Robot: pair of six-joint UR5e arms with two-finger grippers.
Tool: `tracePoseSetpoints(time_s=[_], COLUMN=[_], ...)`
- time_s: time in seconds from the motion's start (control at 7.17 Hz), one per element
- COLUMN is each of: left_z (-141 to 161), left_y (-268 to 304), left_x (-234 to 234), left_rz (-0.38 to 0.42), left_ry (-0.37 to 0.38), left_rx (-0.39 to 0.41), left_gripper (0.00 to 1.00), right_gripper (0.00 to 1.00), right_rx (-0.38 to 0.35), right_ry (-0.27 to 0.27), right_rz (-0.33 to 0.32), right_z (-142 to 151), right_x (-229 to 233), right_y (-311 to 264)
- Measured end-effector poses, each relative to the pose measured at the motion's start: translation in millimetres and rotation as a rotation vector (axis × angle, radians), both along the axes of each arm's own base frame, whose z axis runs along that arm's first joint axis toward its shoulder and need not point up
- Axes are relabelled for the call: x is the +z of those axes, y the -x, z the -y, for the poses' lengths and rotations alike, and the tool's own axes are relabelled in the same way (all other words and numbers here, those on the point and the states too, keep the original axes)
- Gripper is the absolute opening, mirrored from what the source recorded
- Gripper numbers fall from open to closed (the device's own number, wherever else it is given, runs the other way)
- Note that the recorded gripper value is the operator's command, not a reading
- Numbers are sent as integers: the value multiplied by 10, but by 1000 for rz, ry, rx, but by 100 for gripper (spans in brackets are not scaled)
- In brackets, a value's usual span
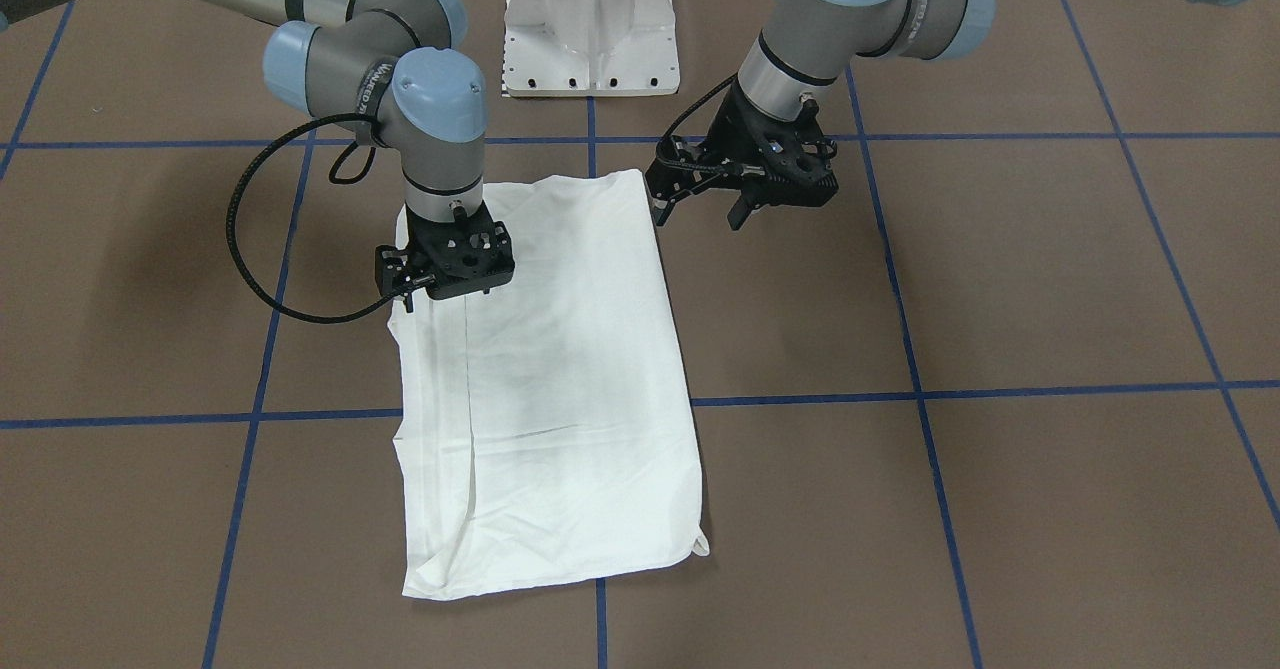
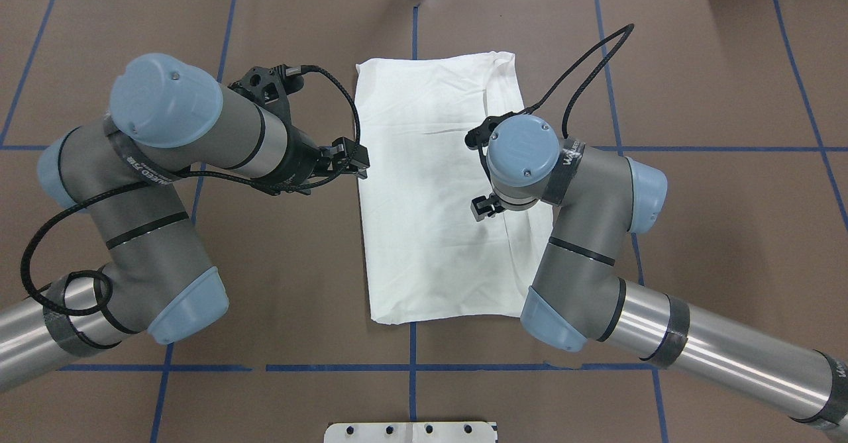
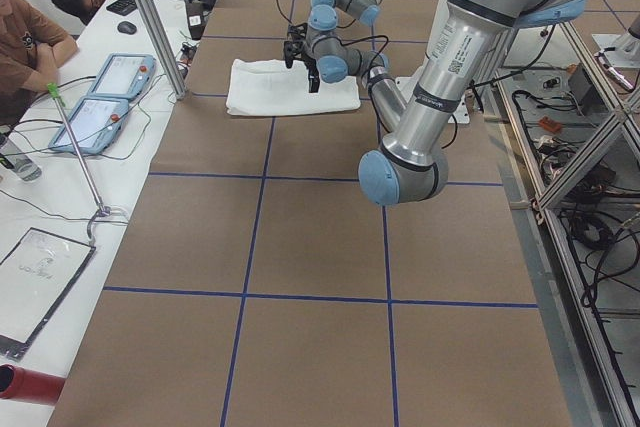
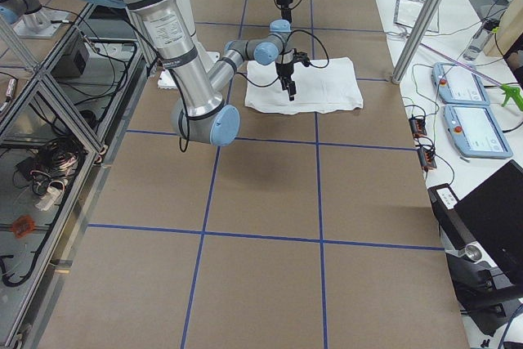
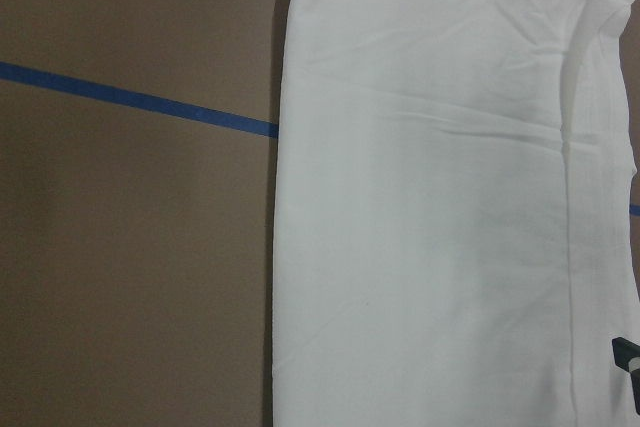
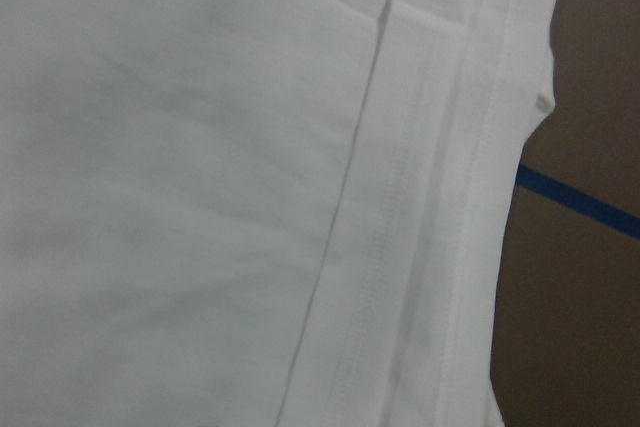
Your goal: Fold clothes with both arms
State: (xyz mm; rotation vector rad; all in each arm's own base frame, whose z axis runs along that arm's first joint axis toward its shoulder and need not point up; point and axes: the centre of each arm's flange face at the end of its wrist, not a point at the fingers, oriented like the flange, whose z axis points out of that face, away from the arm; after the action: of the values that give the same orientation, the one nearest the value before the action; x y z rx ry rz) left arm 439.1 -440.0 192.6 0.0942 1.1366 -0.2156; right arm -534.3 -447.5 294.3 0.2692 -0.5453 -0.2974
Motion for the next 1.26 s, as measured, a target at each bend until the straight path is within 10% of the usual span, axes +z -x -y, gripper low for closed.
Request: tracePoseSetpoints(time_s=[1.26], left_z=[-5], left_y=[-1], left_x=[-2], left_rz=[-2], left_ry=[1], left_rx=[4], left_gripper=[100], right_gripper=[69], right_rx=[-6], right_ry=[33], right_rz=[-45], right_z=[-49], right_x=[279], right_y=[36])
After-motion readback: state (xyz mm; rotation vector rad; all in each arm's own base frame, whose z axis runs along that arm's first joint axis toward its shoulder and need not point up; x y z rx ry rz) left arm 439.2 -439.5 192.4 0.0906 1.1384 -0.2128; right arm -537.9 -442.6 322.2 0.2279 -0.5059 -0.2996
